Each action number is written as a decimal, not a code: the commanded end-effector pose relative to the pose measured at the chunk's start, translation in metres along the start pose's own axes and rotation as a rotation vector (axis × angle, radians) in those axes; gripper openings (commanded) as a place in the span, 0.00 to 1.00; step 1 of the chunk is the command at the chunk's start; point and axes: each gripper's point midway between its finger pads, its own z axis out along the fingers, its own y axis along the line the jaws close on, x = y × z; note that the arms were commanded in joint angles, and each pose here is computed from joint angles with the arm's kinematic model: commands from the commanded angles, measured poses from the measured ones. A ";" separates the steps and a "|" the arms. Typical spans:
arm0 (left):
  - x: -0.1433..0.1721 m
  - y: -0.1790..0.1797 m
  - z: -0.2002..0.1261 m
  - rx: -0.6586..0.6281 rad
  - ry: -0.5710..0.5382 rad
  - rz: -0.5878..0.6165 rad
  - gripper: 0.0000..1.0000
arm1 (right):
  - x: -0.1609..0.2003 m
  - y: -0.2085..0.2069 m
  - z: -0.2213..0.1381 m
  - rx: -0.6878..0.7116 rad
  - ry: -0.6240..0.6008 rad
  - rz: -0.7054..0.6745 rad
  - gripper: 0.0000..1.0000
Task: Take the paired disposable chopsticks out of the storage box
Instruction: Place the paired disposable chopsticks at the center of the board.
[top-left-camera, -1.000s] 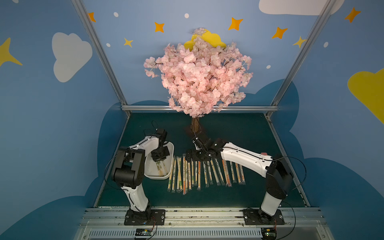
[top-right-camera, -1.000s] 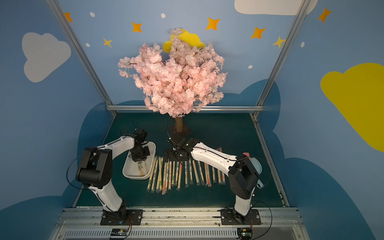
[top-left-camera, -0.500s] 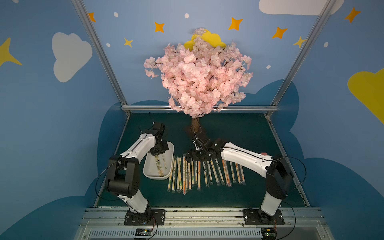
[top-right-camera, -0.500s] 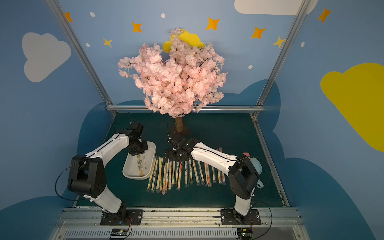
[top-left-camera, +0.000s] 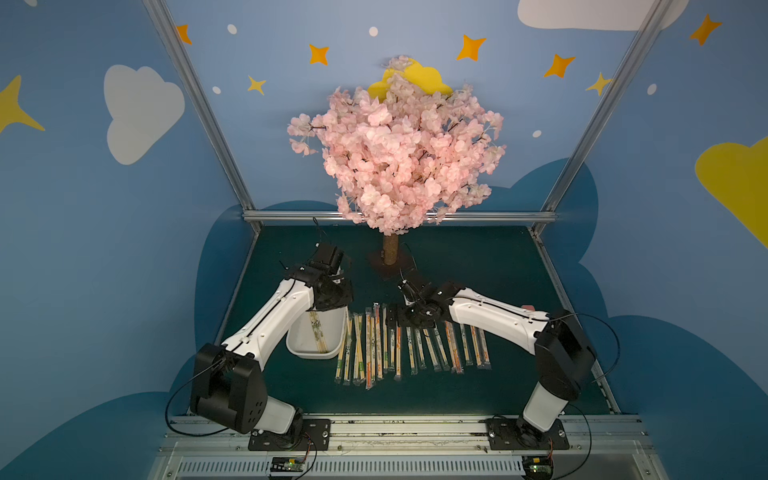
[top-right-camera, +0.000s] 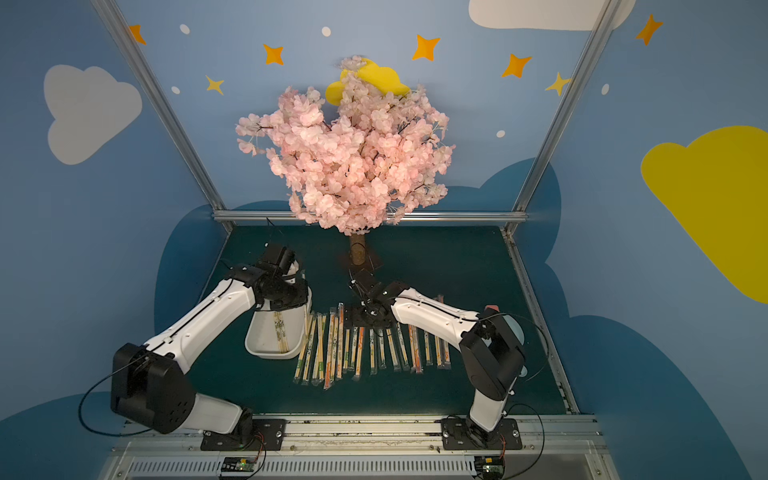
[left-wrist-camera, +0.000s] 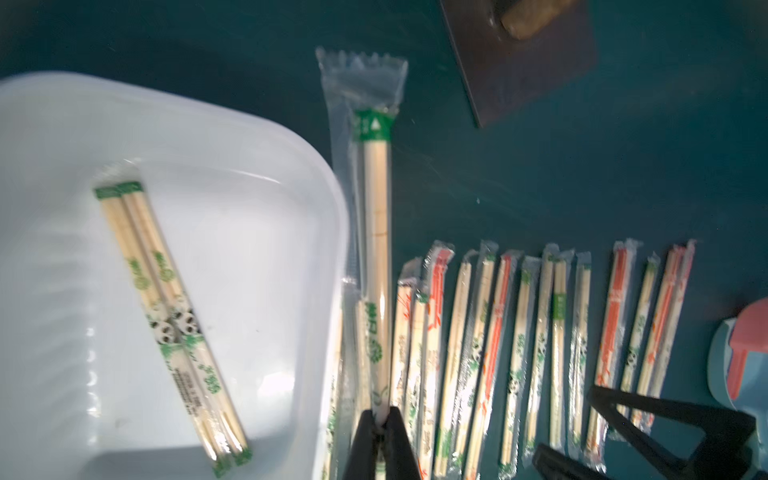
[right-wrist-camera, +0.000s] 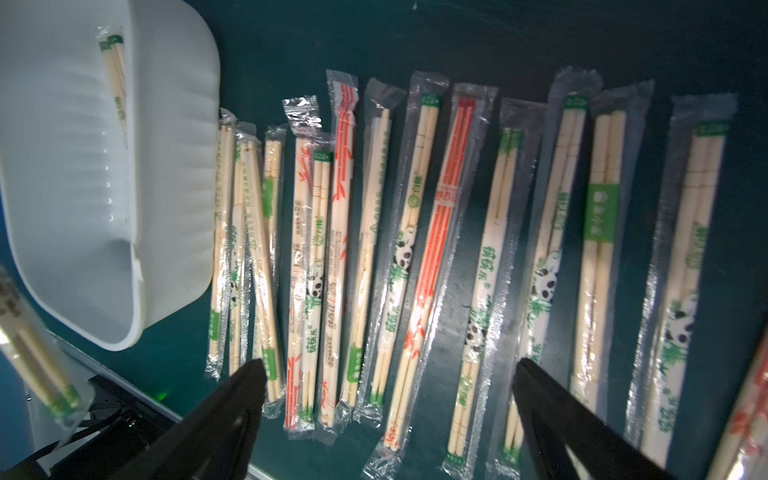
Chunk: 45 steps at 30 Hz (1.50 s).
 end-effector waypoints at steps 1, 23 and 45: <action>0.013 -0.027 0.009 0.057 0.018 -0.001 0.03 | -0.005 -0.014 -0.020 0.014 -0.053 0.035 0.96; 0.093 -0.136 0.116 0.092 0.229 0.105 0.03 | 0.033 -0.115 -0.061 0.193 -0.139 0.243 0.97; 0.099 -0.128 0.127 0.029 0.267 0.097 0.21 | 0.032 -0.113 -0.065 0.183 -0.136 0.242 0.97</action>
